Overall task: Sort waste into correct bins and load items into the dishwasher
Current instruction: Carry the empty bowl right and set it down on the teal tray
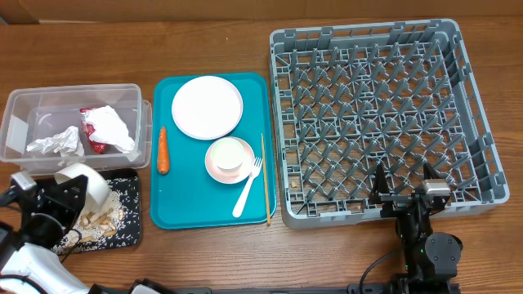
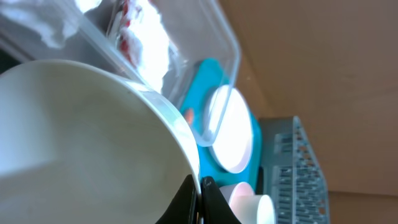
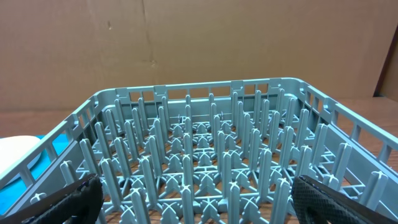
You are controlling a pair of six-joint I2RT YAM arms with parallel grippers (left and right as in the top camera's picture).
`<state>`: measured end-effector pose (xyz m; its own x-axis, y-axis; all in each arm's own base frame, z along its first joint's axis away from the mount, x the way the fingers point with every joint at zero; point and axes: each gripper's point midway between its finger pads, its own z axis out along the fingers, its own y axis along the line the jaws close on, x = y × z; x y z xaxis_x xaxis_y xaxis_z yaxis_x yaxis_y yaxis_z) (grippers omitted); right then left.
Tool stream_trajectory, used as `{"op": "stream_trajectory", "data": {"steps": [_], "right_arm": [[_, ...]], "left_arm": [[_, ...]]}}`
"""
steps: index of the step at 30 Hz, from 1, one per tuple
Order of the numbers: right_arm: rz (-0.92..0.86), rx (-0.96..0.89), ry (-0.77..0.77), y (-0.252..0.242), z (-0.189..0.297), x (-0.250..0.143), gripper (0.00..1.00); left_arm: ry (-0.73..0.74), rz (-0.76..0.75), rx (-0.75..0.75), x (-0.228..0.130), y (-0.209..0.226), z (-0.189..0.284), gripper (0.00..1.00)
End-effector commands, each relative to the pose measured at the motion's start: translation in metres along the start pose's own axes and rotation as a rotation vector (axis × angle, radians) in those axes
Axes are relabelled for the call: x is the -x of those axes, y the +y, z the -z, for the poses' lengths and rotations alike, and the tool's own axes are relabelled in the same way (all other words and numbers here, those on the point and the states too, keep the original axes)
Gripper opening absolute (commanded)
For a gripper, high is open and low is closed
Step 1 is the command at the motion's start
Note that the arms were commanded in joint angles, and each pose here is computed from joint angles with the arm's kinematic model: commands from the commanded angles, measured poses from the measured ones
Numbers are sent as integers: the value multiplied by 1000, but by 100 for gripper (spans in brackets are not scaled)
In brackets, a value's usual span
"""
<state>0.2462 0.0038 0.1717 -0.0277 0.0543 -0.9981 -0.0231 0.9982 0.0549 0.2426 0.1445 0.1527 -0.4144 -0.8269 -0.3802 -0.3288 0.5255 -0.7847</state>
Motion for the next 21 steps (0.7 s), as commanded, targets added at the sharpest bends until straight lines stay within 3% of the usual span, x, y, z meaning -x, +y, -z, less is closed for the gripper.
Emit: {"op": "stream_trajectory", "data": {"steps": [1, 5, 6, 11, 13, 16, 21], "right_arm": [[3, -12, -3, -2, 0, -2, 100], [3, -12, -3, -3, 0, -2, 100], [3, -12, -3, -2, 0, -2, 100], [3, -12, -3, -3, 0, -2, 100], [3, -12, -3, -2, 0, -2, 100], [3, -12, -3, -2, 0, -2, 100], [3, -12, -3, -3, 0, -2, 100]], "left_arm": [[33, -75, 171, 1, -4, -6, 4], [93, -211, 242, -10, -41, -19, 4], [151, -325, 260, -30, -66, -32, 4], [308, -528, 354, -98, -91, -63, 4], [400, -629, 373, -144, -103, -78, 4], [526, -688, 383, -194, -105, -89, 4], [696, -747, 469, -237, -80, -98, 4]]}}
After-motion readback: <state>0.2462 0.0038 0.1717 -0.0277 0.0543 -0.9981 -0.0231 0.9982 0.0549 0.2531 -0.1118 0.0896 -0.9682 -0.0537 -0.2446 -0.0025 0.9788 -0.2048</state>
